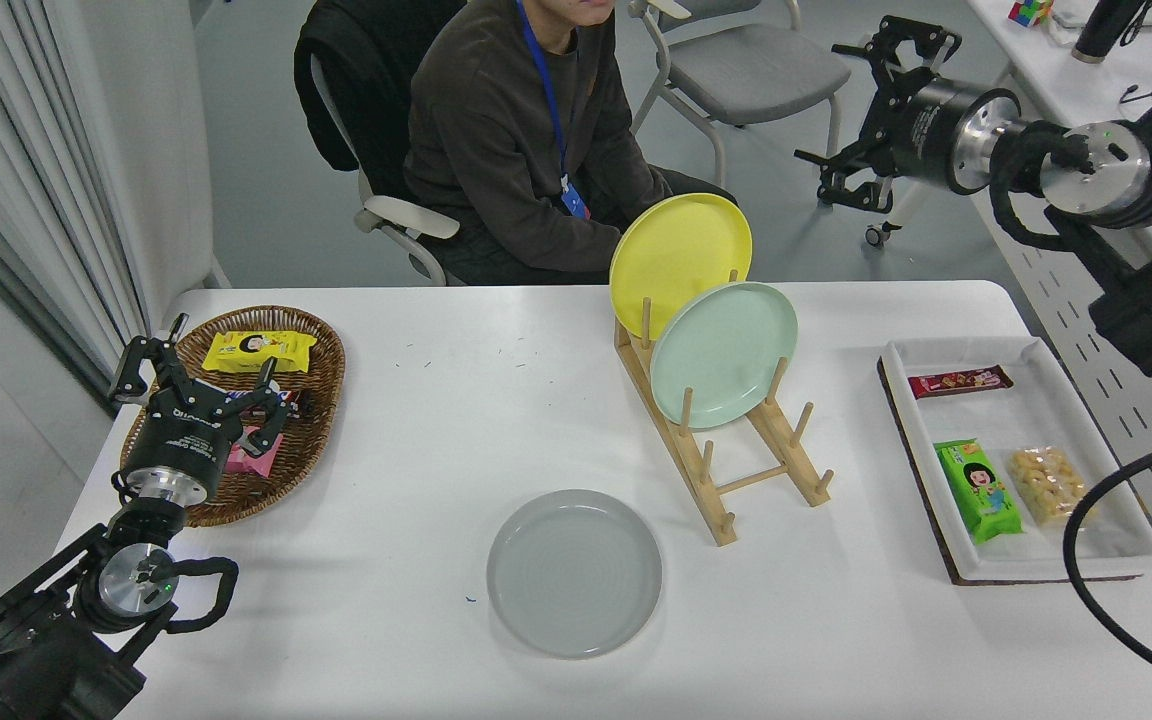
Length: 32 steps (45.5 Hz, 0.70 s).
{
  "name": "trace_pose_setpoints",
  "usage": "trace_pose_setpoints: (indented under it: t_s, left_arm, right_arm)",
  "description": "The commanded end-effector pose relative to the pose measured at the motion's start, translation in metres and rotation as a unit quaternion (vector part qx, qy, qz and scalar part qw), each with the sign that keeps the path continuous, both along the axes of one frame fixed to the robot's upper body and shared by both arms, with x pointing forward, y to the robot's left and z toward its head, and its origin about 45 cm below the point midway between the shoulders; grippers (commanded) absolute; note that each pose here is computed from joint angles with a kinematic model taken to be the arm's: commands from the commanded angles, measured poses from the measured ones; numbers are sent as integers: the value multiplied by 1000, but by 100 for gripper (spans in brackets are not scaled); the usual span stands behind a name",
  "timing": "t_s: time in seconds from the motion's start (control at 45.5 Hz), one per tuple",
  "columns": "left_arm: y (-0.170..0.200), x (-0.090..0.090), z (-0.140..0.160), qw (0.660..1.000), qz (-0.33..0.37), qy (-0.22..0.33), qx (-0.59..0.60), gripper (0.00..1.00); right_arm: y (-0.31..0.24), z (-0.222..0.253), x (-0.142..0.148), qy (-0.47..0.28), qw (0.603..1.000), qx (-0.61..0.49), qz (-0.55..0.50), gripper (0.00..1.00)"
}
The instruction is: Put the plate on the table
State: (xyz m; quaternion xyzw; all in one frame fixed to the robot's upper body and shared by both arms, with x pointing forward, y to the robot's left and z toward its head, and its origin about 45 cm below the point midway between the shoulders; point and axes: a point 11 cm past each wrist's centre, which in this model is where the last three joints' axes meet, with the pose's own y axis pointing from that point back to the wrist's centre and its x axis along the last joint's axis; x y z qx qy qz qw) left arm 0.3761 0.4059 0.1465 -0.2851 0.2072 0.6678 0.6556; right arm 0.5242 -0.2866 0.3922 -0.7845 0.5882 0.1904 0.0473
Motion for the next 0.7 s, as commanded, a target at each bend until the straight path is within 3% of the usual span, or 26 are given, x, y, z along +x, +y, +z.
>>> trace_pose_setpoints:
  t_s: [0.0, 0.088, 0.286, 0.44, 0.681]
  left_arm:
    - [0, 0, 0, 1000, 0, 0, 0, 98]
    - [0, 0, 0, 1000, 0, 0, 0, 98]
    - [0, 0, 0, 1000, 0, 0, 0, 98]
    - [0, 0, 0, 1000, 0, 0, 0, 98]
    - [0, 0, 0, 1000, 0, 0, 0, 98]
  right_arm:
    - [-27, 14, -1, -126, 990, 18, -55, 99]
    - [-35, 10, -3, -144, 987, 19, -63, 99]
    - [-50, -35, -13, -108, 991, 22, -73, 99]
    - [-74, -93, -32, -56, 994, 16, -88, 99]
    - [-95, -131, -63, -23, 997, 12, -78, 99]
